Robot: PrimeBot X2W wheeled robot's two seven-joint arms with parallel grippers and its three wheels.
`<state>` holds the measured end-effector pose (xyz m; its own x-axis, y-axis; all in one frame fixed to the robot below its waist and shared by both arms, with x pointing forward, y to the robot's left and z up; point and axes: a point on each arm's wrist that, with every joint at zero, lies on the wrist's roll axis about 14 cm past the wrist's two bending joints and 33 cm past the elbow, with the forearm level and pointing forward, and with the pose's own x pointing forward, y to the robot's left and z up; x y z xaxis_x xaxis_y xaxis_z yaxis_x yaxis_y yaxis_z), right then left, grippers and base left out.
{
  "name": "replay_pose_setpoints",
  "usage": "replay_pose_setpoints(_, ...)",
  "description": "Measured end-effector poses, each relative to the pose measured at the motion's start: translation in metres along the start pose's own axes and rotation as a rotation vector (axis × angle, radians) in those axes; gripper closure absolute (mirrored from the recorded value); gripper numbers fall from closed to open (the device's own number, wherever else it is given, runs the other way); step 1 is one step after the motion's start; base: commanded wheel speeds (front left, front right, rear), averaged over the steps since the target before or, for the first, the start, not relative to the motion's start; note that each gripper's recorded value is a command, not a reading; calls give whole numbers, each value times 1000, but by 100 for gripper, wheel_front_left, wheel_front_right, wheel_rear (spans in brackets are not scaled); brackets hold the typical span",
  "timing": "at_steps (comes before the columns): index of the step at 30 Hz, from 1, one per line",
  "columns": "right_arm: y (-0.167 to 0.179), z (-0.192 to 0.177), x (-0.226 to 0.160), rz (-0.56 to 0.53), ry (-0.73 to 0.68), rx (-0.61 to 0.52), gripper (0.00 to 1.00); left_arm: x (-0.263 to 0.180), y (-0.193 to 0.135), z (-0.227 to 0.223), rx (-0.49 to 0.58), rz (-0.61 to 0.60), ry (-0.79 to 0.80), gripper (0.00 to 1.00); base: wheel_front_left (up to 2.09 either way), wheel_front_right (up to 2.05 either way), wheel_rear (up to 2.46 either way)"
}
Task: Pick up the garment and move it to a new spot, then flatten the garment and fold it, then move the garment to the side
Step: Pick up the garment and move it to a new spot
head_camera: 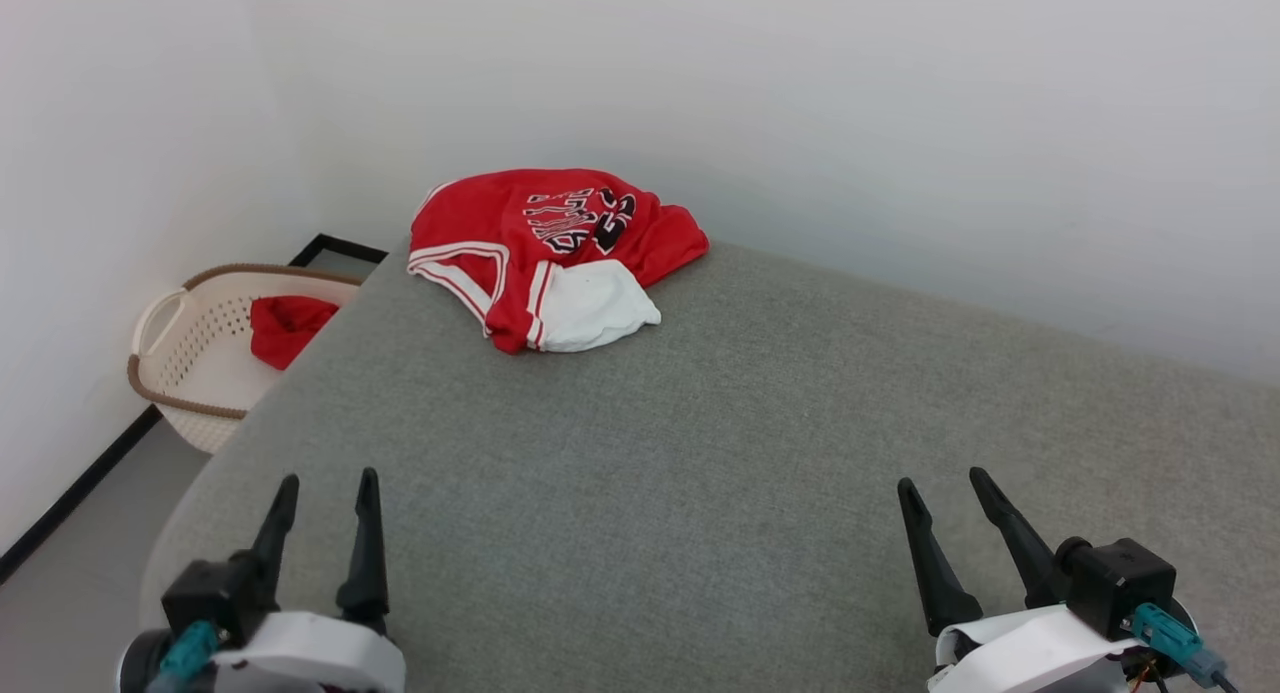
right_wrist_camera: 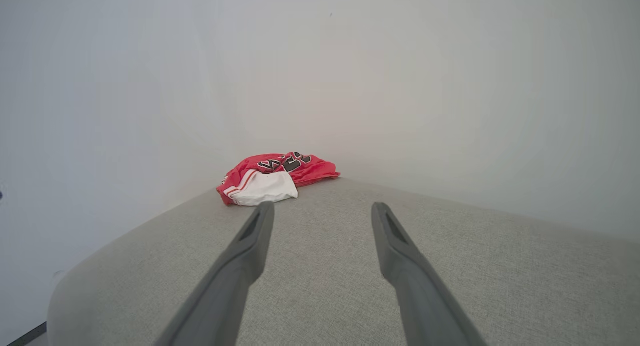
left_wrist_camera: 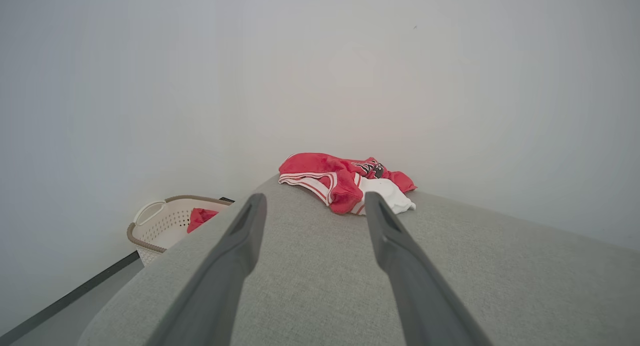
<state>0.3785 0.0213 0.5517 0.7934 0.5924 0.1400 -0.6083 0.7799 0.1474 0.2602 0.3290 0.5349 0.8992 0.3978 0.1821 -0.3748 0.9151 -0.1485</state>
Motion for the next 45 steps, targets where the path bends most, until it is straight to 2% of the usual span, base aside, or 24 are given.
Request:
replay_pose_setpoints(7, -13, -3, -1, -32, 11, 0, 0, 33, -12, 22, -20, -46, -23, 0, 0, 0, 0)
replay_pose_setpoints(11, -24, -8, -3, -63, 23, 2, 0, 65, -22, 41, -35, -88, -25, 0, 0, 0, 0)
replay_pose_setpoints(16, -42, -8, 3, -95, 20, -1, 0, 114, -27, 71, -3, -128, -36, 0, 0, 0, 0)
replay_pose_setpoints(24, -77, -25, 12, -161, 38, 13, 0, 191, -49, 71, 26, -185, 80, 0, 0, 0, 0)
replay_pose_setpoints(28, -97, -38, 12, -201, 55, 22, 0, 224, -63, 50, 34, -210, 176, 0, 0, 0, 0)
replay_pose_setpoints(36, -134, -65, 7, -268, 104, 23, 0, 272, -75, -20, 54, -204, 435, 0, 0, 0, 0)
replay_pose_setpoints(45, -163, -85, 2, -311, 149, 11, 0, 290, -75, -115, 70, -125, 771, 0, 0, 0, 0)
